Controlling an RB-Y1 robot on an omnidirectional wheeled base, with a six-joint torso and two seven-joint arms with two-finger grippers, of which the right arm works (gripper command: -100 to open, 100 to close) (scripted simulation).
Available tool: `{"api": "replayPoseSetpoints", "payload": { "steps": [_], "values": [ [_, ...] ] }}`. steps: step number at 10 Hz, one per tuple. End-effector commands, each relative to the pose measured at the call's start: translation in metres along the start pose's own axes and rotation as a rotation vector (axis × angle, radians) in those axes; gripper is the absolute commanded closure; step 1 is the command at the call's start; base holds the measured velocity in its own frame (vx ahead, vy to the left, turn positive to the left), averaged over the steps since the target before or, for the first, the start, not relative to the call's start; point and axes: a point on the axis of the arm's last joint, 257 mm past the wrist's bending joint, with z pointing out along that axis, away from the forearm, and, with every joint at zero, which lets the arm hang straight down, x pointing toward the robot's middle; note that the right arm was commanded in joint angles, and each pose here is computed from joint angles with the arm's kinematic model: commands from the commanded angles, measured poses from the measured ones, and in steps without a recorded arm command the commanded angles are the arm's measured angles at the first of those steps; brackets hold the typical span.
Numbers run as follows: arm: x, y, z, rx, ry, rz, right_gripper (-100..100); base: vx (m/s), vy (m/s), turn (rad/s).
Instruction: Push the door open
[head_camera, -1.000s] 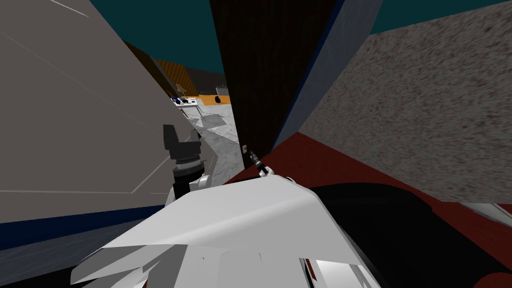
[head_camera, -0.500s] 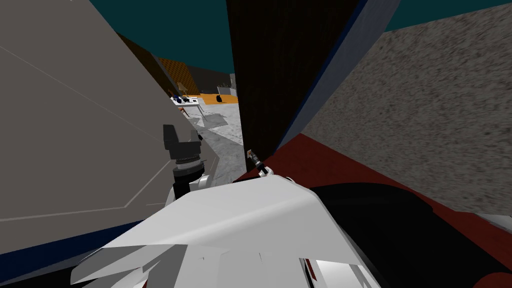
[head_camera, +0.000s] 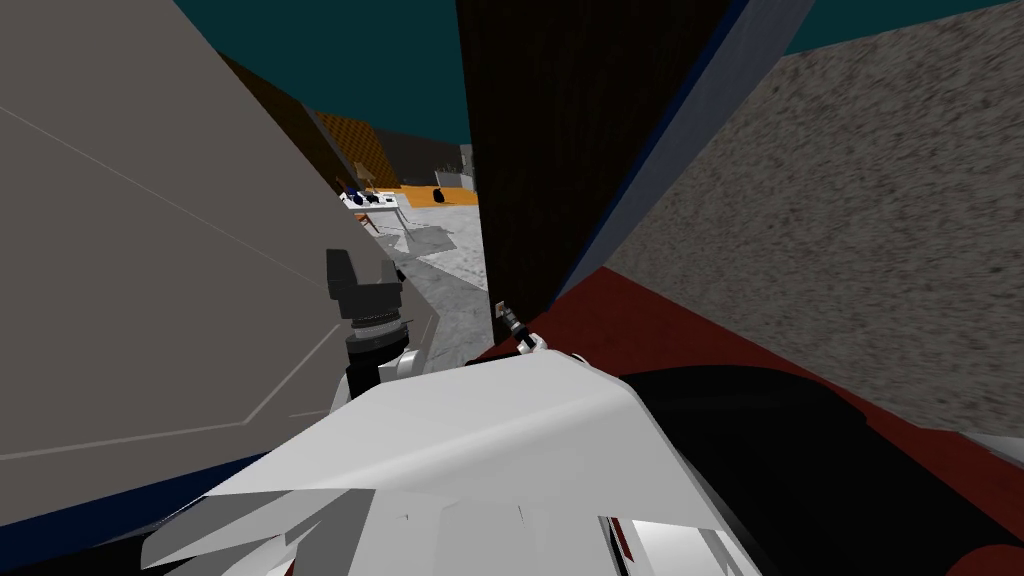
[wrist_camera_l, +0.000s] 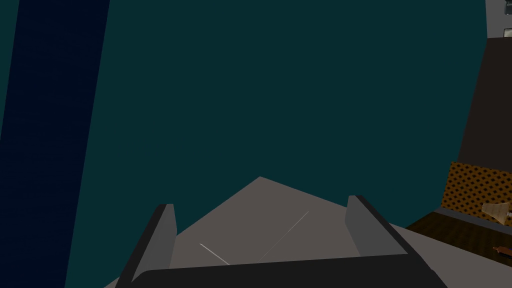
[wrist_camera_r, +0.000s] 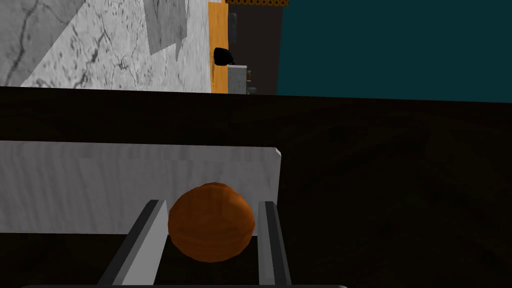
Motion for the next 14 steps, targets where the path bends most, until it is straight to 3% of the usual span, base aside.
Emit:
{"api": "replayPoseSetpoints", "payload": {
  "steps": [1,6,13,14],
  "values": [
    [0.0,0.0,-0.0004,-0.001,0.0,0.001,100,-0.01,-0.005,-0.005],
    [-0.013,-0.002,-0.0023,0.005,-0.03,-0.011,100,0.078,0.039,-0.014],
    [-0.049,0.0,-0.0054,0.003,-0.133,-0.038,100,0.171,0.101,-0.064],
    [-0.043,-0.003,-0.0067,0.01,-0.116,-0.032,-100,-0.03,0.044,-0.064]
  ]
}}
